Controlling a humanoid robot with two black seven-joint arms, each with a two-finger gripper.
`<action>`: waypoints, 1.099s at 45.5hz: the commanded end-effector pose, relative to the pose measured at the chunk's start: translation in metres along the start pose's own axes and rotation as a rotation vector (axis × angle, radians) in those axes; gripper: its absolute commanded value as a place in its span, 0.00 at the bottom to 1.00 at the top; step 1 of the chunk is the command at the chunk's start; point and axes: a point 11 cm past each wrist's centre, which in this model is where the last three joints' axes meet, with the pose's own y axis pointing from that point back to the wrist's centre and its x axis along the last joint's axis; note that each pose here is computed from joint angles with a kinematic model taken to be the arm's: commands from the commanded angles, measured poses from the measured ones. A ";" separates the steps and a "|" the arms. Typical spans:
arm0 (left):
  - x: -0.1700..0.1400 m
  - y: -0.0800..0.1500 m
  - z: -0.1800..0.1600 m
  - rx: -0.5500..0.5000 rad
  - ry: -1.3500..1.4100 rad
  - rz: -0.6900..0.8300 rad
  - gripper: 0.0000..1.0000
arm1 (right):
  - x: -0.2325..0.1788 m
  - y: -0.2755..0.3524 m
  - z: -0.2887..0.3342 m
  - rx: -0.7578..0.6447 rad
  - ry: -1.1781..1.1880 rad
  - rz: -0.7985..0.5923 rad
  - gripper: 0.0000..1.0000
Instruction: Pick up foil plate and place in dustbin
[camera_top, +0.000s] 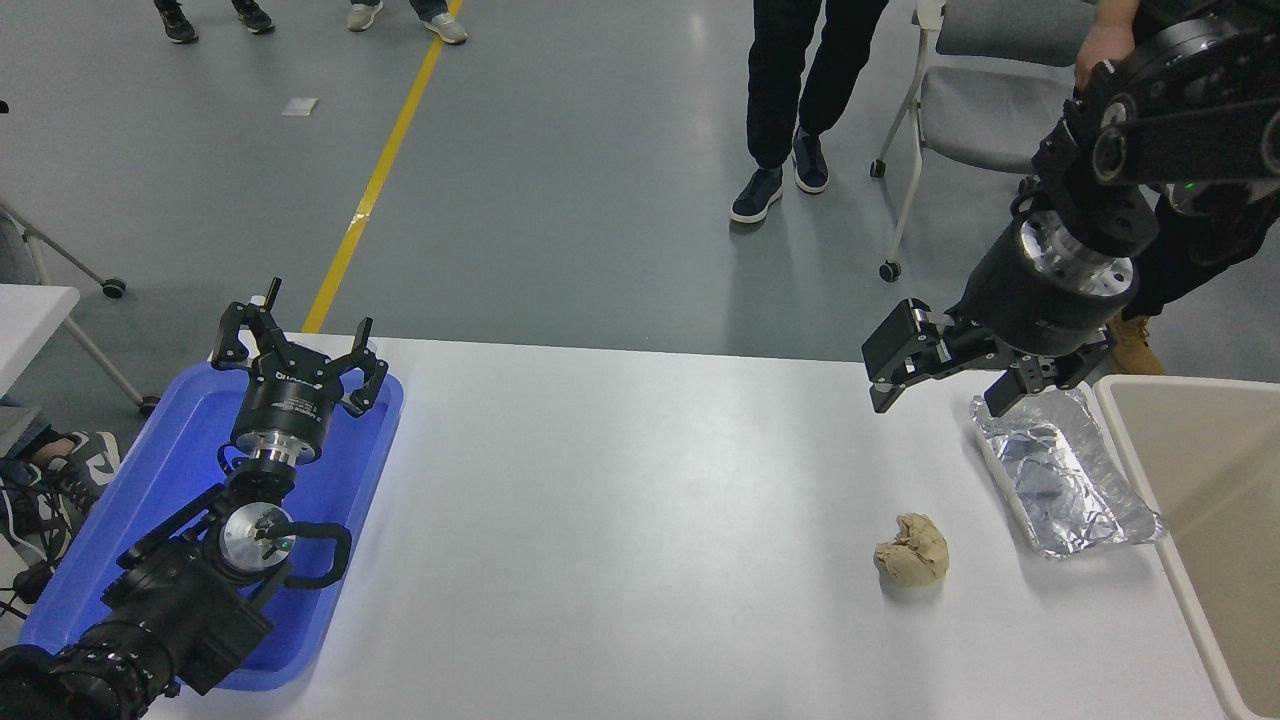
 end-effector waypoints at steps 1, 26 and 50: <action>0.000 0.000 0.000 0.000 0.000 0.000 1.00 | 0.000 0.000 -0.001 -0.002 0.003 0.000 1.00; 0.000 0.000 0.000 0.000 0.000 0.000 1.00 | 0.000 -0.002 -0.008 -0.010 0.025 -0.007 1.00; 0.000 0.000 0.000 0.000 0.000 0.000 1.00 | 0.001 -0.004 -0.009 -0.017 0.031 -0.006 1.00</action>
